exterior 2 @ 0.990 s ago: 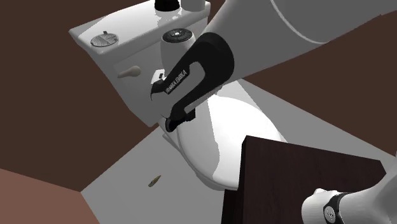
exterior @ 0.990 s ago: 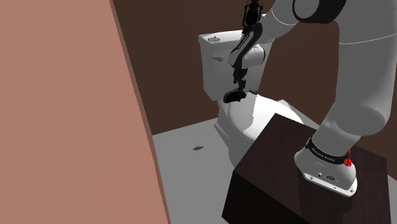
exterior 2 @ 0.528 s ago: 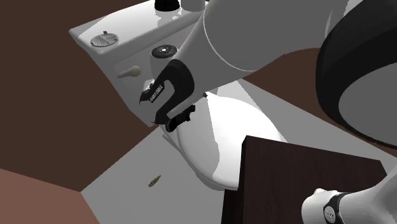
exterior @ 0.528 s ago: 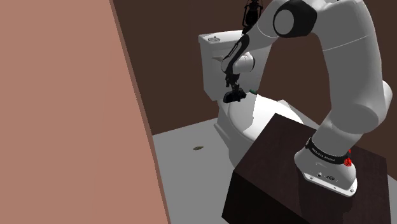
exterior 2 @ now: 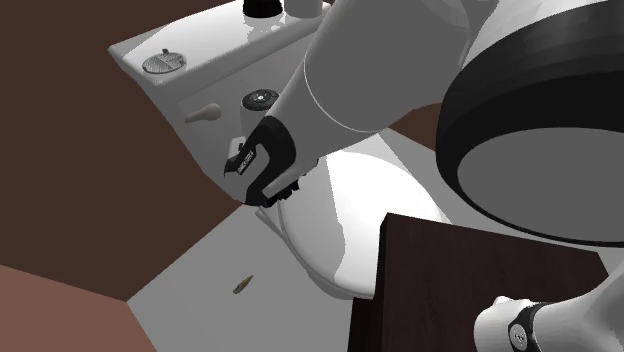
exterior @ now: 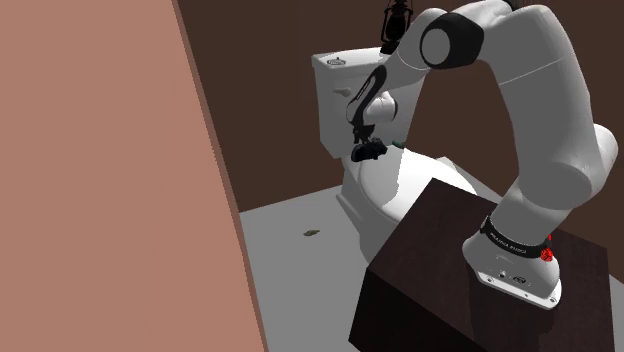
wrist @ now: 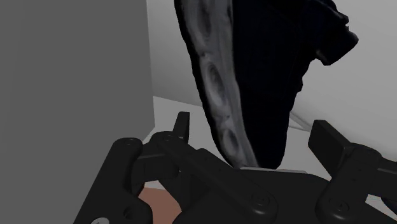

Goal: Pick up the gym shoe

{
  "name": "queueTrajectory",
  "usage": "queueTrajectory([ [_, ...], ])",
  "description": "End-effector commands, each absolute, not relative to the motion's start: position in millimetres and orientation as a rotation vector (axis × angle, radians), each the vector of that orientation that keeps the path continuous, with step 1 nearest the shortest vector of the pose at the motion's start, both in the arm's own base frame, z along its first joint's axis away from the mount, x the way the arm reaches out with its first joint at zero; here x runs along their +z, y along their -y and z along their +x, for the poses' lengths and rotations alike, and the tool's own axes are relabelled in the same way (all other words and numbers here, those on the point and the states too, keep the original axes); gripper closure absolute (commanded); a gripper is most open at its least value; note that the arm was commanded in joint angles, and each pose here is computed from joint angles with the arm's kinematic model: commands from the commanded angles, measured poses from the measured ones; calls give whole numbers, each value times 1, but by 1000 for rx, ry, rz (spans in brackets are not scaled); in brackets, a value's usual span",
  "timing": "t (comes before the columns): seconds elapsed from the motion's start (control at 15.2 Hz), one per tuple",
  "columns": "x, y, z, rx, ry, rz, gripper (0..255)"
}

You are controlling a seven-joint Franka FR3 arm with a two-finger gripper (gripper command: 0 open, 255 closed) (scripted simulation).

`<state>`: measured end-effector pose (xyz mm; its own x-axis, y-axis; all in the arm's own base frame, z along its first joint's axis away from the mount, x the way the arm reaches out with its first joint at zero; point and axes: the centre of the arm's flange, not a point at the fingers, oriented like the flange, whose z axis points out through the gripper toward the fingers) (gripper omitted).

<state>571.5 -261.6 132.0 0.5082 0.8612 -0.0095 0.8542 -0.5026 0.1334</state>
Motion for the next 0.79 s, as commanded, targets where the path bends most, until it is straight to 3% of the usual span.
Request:
queueTrajectory([
  [0.0,130,261,571,88,-1498,2621,255],
  [0.73,141,261,571,88,-1498,2621,255],
])
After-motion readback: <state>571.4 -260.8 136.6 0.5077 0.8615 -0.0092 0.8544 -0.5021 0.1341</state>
